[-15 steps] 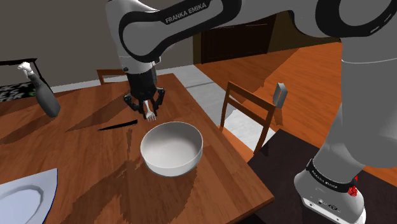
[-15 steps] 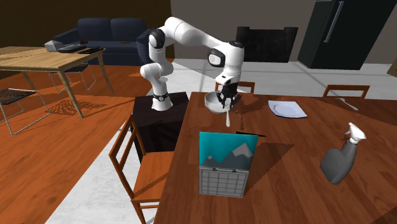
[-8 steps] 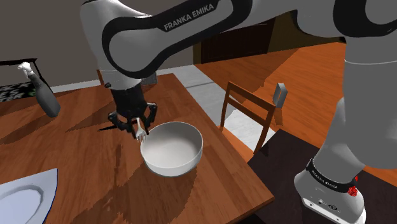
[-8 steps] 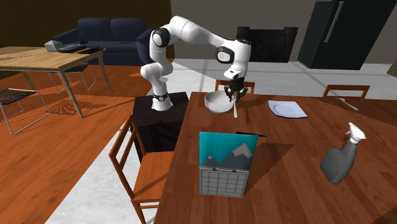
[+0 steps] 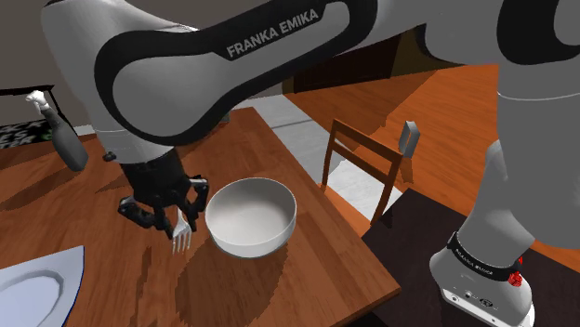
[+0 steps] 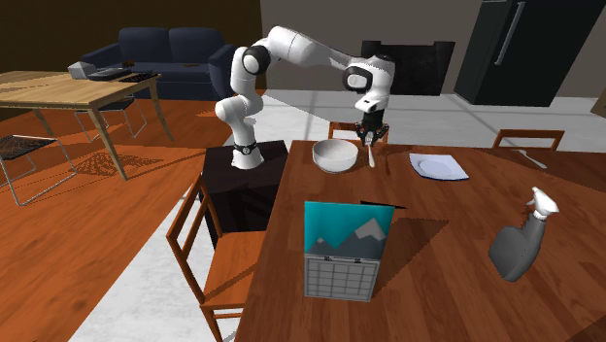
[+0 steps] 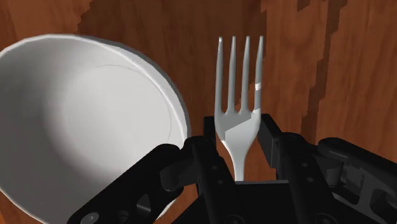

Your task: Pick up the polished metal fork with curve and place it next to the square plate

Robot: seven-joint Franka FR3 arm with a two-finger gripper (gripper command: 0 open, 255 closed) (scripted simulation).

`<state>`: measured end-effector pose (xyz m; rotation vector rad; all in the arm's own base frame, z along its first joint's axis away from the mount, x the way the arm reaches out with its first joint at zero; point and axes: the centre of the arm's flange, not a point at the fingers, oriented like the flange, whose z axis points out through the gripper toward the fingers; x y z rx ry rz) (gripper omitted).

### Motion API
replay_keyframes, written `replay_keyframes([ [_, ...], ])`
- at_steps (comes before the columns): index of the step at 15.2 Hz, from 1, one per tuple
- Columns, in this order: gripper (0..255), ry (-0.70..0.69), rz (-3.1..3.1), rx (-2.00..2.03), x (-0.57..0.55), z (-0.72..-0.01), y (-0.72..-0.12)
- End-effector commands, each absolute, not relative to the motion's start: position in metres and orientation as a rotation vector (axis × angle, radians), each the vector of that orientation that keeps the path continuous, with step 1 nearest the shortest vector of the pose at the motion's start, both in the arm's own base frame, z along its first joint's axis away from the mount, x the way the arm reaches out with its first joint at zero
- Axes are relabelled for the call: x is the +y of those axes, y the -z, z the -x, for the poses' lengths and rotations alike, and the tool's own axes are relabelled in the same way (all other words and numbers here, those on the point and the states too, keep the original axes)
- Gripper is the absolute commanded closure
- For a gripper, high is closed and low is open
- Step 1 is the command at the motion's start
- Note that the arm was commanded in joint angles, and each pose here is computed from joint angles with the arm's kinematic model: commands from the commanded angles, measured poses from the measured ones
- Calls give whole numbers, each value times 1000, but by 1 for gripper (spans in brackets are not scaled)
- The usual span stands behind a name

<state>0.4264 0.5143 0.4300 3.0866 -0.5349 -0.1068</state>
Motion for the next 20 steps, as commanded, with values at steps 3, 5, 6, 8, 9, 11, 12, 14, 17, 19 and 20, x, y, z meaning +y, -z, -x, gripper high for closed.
replay_keyframes([
  [3,255,107,-3086,-537,522,-421,-414],
  [5,255,107,-3086,-537,522,-421,-403],
  [6,255,107,-3086,-537,522,-421,-398],
  [8,255,107,-3086,-537,522,-421,-387],
  [9,255,107,-3086,-537,522,-421,-382],
  [11,255,107,-3086,-537,522,-421,-371],
  [12,255,107,-3086,-537,522,-421,-366],
  [14,255,107,-3086,-537,522,-421,-356],
  [17,255,107,-3086,-537,522,-421,-341],
  [19,255,107,-3086,-537,522,-421,-341],
  [20,255,107,-3086,-537,522,-421,-341],
])
